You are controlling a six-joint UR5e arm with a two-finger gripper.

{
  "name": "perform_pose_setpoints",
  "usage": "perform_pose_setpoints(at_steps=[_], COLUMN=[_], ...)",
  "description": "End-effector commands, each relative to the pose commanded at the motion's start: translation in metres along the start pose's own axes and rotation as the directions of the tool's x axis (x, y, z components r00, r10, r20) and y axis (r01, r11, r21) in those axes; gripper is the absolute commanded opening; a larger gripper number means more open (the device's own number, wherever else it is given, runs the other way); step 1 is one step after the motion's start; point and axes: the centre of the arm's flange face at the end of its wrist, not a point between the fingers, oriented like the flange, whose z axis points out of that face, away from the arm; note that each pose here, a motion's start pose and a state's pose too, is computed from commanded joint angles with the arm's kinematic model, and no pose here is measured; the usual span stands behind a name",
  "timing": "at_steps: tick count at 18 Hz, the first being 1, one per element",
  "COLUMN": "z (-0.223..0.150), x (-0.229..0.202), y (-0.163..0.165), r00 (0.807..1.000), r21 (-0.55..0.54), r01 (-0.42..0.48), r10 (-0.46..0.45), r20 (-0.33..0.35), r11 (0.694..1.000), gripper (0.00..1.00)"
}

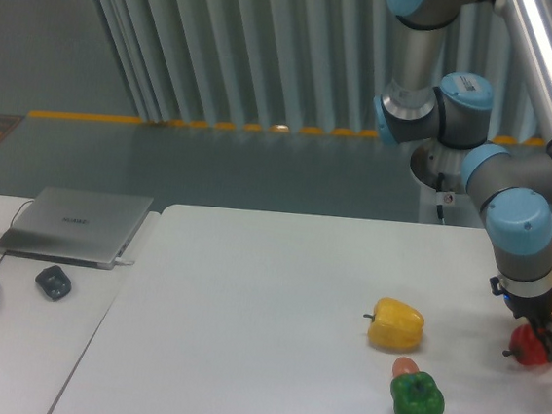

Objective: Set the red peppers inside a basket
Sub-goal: 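Lower the gripper onto the red bell pepper, then close the gripper around the red bell pepper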

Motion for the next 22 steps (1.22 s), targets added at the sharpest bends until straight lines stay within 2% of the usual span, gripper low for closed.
perform_pose_setpoints(at_steps=[14, 16, 19, 20, 21, 22], z=[0.01, 0.011, 0.012, 0.01, 0.003, -0.001], x=[-0.001, -0.001, -0.001, -0.001, -0.003, -0.004], y=[-0.003, -0.005, -0.005, -0.005, -0.003, -0.002], r00=[1.0, 1.0, 1.0, 1.0, 1.0, 1.0], r21=[-0.008, -0.009, -0.009, -0.01, -0.008, -0.007], r01=[0.001, 0.001, 0.001, 0.001, 0.008, 0.01], r10=[-0.002, -0.001, -0.002, -0.001, -0.008, -0.01], r20=[-0.016, -0.019, -0.021, -0.018, -0.01, -0.002], r11=[1.0, 1.0, 1.0, 1.0, 1.0, 1.0], gripper=[1.0, 0.86, 0.58, 0.54, 0.44, 0.43])
